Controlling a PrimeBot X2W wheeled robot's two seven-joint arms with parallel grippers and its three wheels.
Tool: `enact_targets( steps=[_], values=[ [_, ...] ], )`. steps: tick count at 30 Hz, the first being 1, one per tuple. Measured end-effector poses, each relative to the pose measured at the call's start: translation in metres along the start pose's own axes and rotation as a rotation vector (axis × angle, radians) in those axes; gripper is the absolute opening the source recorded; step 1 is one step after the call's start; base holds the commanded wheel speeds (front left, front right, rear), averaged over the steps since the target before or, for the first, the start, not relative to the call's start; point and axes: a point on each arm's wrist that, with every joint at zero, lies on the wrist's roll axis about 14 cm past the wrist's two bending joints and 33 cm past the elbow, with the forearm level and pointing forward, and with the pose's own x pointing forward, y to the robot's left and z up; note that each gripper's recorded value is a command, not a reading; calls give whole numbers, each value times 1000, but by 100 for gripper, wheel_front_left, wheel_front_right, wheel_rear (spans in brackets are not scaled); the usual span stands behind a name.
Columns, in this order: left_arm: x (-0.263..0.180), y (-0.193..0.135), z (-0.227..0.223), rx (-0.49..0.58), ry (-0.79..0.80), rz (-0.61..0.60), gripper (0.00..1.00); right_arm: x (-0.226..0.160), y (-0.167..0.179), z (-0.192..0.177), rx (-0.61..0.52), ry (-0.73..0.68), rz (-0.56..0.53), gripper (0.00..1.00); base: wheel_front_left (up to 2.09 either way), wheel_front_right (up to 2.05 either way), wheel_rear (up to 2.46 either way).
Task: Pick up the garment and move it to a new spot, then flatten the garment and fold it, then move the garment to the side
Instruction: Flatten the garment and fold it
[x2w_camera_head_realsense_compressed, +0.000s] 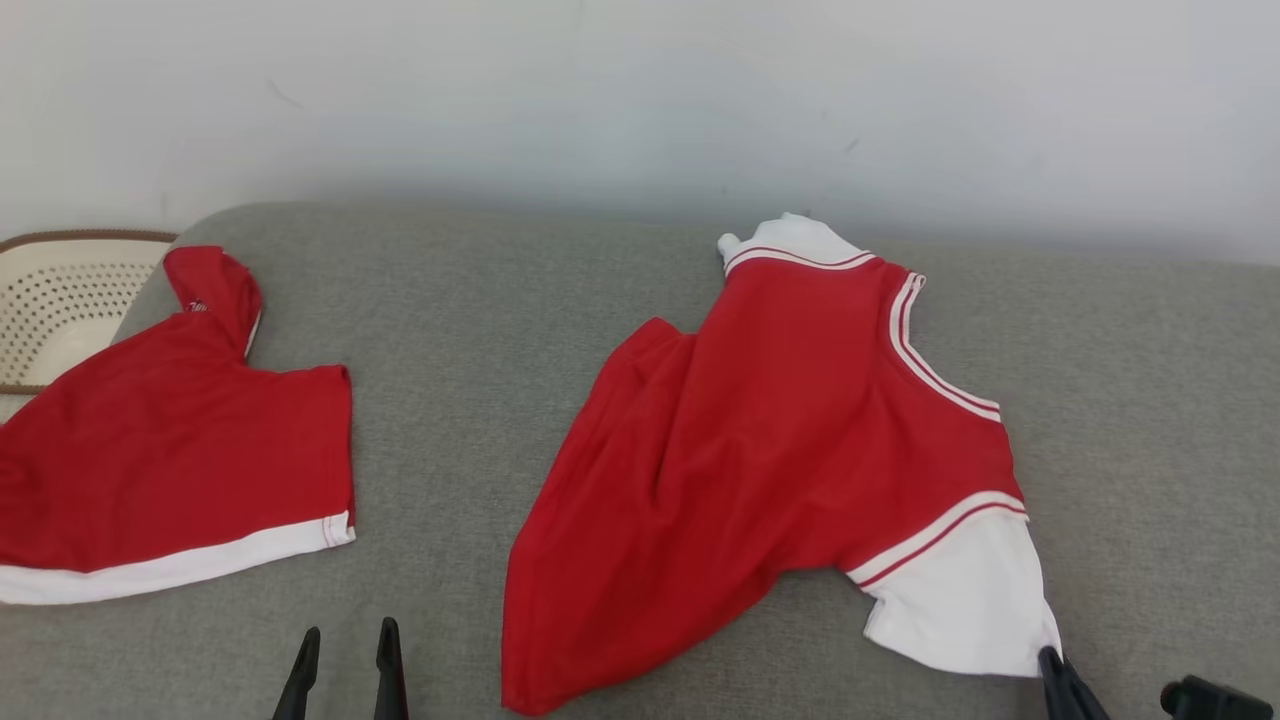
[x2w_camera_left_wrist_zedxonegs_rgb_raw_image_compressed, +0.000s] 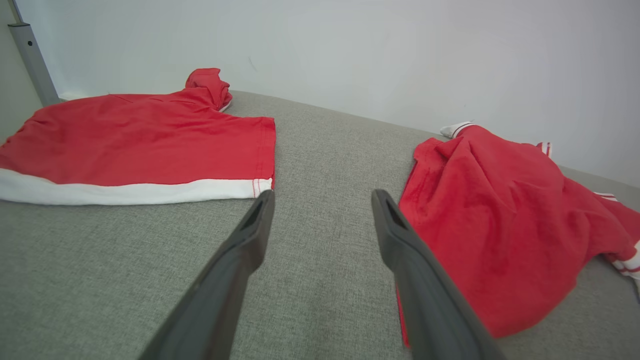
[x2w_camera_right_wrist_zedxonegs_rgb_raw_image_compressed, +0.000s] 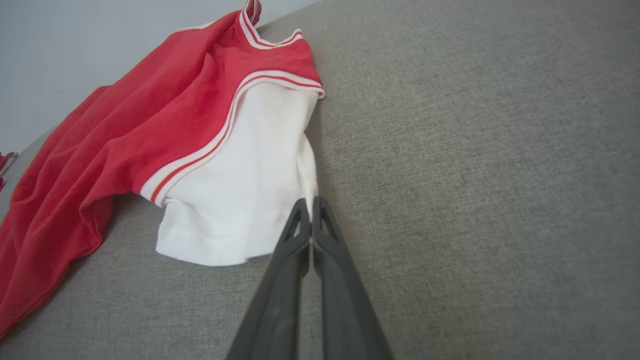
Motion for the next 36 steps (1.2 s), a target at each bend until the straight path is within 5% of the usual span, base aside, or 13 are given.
enact_targets(
  steps=[13,14,15,20,36],
  values=[
    [5,-17,-3,-24,8,-49,100,-49,-19,-4,92,38,-98,0,0,0,0],
    [5,-17,-3,-23,7,-47,100,-51,-21,-5,88,42,-105,63,0,0,0],
    [5,-17,-3,-23,7,-47,100,-52,-22,-3,77,36,-111,100,0,0,0],
    [3,-15,-1,-24,2,-45,100,-53,-31,8,-67,7,-136,100,0,0,0],
    [1,-10,8,8,-28,-34,100,-36,3,79,-191,-322,-65,100,0,0,0]
  ],
)
